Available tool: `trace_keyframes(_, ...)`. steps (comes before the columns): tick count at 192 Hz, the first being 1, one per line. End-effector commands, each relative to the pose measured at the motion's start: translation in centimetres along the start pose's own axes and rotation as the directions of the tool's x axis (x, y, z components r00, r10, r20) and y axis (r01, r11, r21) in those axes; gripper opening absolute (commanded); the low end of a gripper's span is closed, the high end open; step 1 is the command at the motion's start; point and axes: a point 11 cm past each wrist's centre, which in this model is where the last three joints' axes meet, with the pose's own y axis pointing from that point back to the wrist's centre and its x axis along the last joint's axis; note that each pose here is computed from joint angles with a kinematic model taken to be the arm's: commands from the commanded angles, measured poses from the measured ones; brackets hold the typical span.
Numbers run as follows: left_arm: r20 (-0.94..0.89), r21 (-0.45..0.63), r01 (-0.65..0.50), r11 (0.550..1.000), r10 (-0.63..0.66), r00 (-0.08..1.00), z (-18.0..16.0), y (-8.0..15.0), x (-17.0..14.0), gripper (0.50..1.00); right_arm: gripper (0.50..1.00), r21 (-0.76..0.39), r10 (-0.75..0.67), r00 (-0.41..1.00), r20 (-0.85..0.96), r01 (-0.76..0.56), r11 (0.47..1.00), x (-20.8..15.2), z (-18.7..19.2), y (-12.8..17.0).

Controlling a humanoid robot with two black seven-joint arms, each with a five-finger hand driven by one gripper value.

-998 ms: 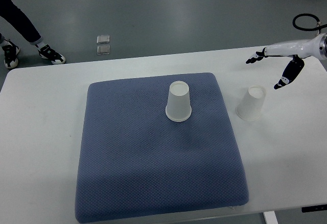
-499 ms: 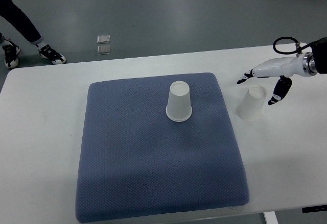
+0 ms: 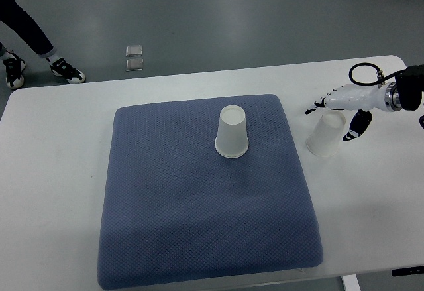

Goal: Stack paper cups
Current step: 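Close the right hand fingers around the white cup beside the pad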

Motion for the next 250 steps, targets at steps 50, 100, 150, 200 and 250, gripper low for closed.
trace_keyframes(50, 0.000, 0.000, 0.000, 1.000, 0.000, 1.000, 0.0, 0.0, 0.0, 1.000, 0.905, 0.002, -0.013, 1.000, -0.013, 0.013, 1.000, -0.7, -0.3, -0.9)
trace_keyframes(100, 0.000, 0.000, 0.000, 1.000, 0.000, 1.000, 0.0, 0.0, 0.0, 1.000, 0.832, -0.001, -0.032, 0.999, -0.022, 0.032, 0.999, -1.2, -0.1, -0.8)
trace_keyframes(150, 0.000, 0.000, 0.000, 1.000, 0.000, 1.000, 0.0, 0.0, 0.0, 1.000, 0.762, -0.002, -0.039, 0.999, -0.023, 0.039, 0.999, -1.3, -0.1, -0.8)
trace_keyframes(200, 0.000, 0.000, 0.000, 1.000, 0.000, 1.000, 0.0, 0.0, 0.0, 1.000, 0.690, -0.005, -0.050, 0.998, -0.024, 0.050, 0.999, -1.4, -0.1, -0.8)
trace_keyframes(250, 0.000, 0.000, 0.000, 1.000, 0.000, 1.000, 0.0, 0.0, 0.0, 1.000, 0.690, -0.005, -0.042, 0.999, -0.031, 0.041, 0.999, -0.8, -0.1, -0.7)
